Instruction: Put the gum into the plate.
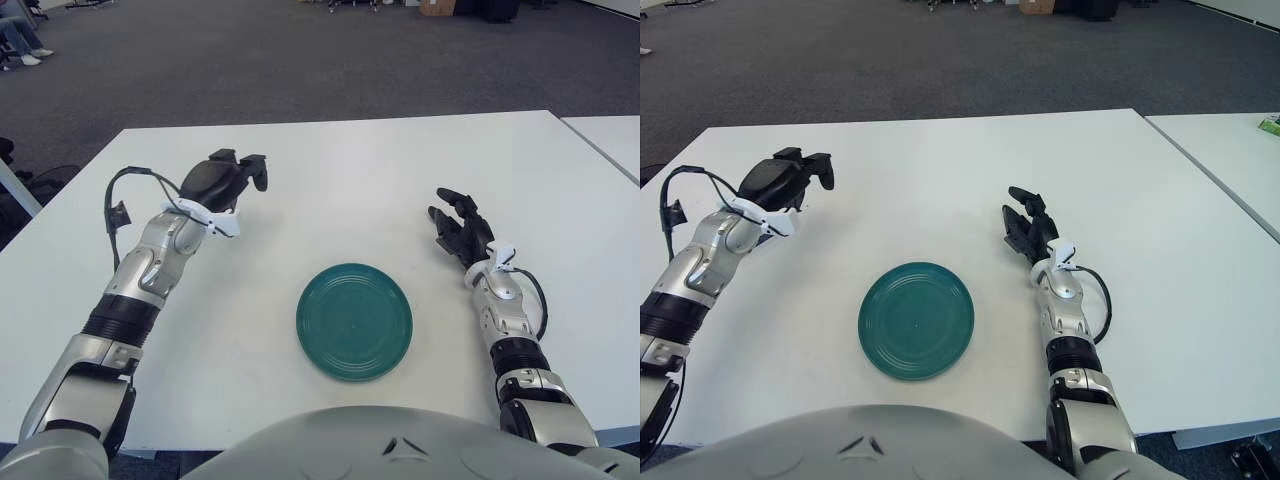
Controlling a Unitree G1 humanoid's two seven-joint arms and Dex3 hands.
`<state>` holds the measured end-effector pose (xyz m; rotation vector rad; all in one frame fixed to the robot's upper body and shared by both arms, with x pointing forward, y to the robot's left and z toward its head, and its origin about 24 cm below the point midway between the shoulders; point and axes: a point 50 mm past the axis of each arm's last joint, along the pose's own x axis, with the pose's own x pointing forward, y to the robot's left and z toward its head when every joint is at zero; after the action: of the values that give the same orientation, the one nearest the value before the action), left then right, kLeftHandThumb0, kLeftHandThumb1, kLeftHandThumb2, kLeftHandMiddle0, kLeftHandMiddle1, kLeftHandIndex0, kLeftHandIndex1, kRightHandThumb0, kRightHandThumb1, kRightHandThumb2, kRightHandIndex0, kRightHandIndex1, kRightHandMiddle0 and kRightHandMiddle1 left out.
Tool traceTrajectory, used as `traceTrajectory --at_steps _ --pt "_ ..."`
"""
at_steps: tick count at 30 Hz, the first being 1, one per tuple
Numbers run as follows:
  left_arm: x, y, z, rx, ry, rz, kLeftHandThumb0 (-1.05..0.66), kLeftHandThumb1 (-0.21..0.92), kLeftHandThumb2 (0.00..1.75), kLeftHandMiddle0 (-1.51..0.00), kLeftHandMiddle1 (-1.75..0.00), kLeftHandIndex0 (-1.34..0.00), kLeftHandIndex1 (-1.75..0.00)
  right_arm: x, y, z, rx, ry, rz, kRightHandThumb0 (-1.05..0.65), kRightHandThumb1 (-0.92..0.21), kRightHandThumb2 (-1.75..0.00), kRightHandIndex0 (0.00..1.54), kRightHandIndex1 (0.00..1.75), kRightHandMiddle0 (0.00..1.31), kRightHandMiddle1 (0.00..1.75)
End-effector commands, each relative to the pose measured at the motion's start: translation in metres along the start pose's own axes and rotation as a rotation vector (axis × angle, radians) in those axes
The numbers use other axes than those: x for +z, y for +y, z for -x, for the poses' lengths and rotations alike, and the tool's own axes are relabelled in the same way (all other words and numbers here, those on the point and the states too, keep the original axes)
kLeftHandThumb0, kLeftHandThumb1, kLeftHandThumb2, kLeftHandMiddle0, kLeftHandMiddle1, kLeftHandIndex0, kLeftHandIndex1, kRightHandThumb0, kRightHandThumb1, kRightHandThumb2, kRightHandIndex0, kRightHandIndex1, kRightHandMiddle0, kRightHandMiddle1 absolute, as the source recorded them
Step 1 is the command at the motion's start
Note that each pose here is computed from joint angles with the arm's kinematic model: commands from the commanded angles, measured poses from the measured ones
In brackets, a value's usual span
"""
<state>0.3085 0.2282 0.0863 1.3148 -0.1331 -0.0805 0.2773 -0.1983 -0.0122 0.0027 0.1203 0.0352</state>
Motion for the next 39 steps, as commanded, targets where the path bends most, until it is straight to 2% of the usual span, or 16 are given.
traceTrajectory --at_steps 1,3,7,8,11,13,15,18,29,34,39 --pt "-0.026 -0.006 0.003 0.018 0.139 -0.033 -0.08 0.81 0.54 -0.27 -1.14 -0.18 -1.18 -0.027 0.002 0.014 -0.01 0.139 -0.039 -0.62 -0.92 -0.63 0.43 0.01 0.0 0.8" --pt "-0.03 -0.007 0.001 0.025 0.186 -0.044 -0.37 0.84 0.45 -0.29 -0.84 -0.12 -1.09 -0.026 0.002 0.013 -0.01 0.138 -0.04 -0.62 -0.92 -0.63 0.43 0.01 0.0 0.79" --pt "-0.029 -0.005 -0.002 0.035 0.271 -0.068 -0.7 0.9 0.33 -0.28 -0.59 -0.05 -1.04 -0.025 0.002 0.013 -0.008 0.139 -0.038 -0.63 -0.92 -0.64 0.43 0.01 0.0 0.77" --pt "-0.03 -0.004 -0.003 0.038 0.296 -0.076 -0.73 0.91 0.33 -0.28 -0.57 -0.04 -1.04 -0.025 0.002 0.013 -0.009 0.139 -0.038 -0.63 -0.92 -0.64 0.43 0.01 0.0 0.77" --pt "-0.04 -0.003 -0.003 0.033 0.355 -0.109 -0.89 0.92 0.34 -0.27 -0.32 -0.01 -1.01 -0.025 0.002 0.013 -0.01 0.14 -0.038 -0.63 -0.92 -0.64 0.43 0.01 0.0 0.76" --pt "-0.047 -0.007 -0.001 0.017 0.388 -0.147 -0.97 0.92 0.35 -0.25 -0.16 0.0 -0.92 -0.025 0.002 0.013 -0.009 0.141 -0.036 -0.63 -0.92 -0.64 0.43 0.01 0.0 0.76" --pt "-0.057 -0.01 0.001 -0.003 0.417 -0.173 -1.01 0.92 0.37 -0.23 -0.09 0.0 -0.84 -0.025 0.002 0.013 -0.008 0.139 -0.035 -0.63 -0.92 -0.65 0.43 0.01 0.0 0.76" --pt "-0.069 -0.017 0.005 -0.042 0.468 -0.187 -1.04 0.92 0.41 -0.18 -0.04 0.0 -0.71 -0.025 0.002 0.013 -0.003 0.134 -0.029 -0.63 -0.92 -0.66 0.43 0.0 0.0 0.76" --pt "-0.083 -0.026 0.011 -0.122 0.613 -0.115 -1.05 0.92 0.51 -0.02 0.0 0.0 -0.33 -0.024 0.0 0.01 0.003 0.134 -0.02 -0.63 -0.92 -0.68 0.42 0.0 0.0 0.75" --pt "-0.092 -0.029 0.015 -0.185 0.693 -0.088 -1.05 0.92 0.54 0.0 0.0 0.0 -0.23 -0.025 0.0 0.01 0.001 0.132 -0.028 -0.63 -0.92 -0.67 0.44 0.01 0.0 0.76" --pt "-0.097 -0.03 0.016 -0.209 0.714 -0.077 -1.05 0.92 0.55 0.0 0.0 0.0 -0.2 -0.024 0.0 0.009 0.001 0.127 -0.036 -0.62 -0.92 -0.67 0.45 0.01 0.0 0.77"
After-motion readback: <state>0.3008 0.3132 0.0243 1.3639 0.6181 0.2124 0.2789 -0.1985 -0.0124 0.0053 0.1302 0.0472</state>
